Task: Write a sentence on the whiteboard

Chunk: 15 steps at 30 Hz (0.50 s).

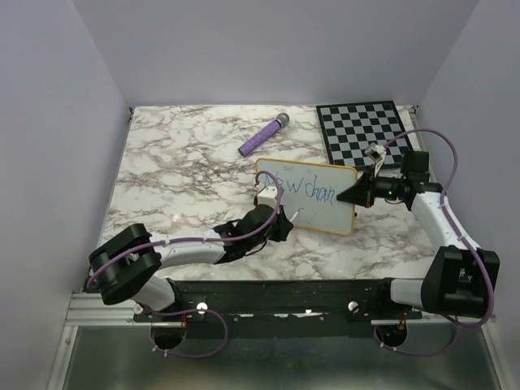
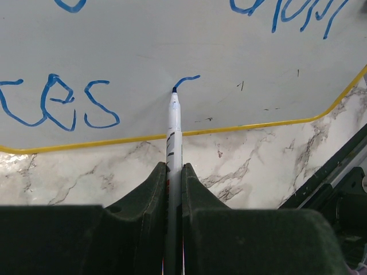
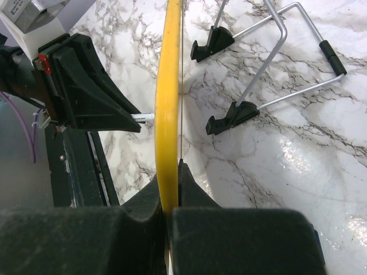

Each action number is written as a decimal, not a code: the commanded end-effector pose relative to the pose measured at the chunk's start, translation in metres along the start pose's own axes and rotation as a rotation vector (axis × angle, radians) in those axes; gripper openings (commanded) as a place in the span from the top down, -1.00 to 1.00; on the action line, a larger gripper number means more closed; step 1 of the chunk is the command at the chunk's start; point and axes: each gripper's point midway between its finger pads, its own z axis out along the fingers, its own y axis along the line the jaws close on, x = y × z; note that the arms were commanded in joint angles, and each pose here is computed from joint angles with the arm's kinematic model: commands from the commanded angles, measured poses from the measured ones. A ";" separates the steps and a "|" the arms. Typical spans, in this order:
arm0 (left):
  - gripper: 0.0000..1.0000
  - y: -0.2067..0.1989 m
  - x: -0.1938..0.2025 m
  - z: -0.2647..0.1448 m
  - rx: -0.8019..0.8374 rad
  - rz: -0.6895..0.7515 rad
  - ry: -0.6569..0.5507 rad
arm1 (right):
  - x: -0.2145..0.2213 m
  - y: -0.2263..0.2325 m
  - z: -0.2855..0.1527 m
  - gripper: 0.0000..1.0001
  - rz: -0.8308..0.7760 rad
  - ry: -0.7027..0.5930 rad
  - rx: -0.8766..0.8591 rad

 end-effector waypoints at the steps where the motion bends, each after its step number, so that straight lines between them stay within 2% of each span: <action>1: 1.00 0.007 0.000 -0.003 -0.032 -0.012 0.010 | -0.007 0.010 -0.001 0.99 -0.021 -0.029 -0.045; 15: 1.00 -0.006 0.014 0.004 0.021 -0.003 0.096 | -0.007 0.010 -0.001 0.99 -0.020 -0.029 -0.045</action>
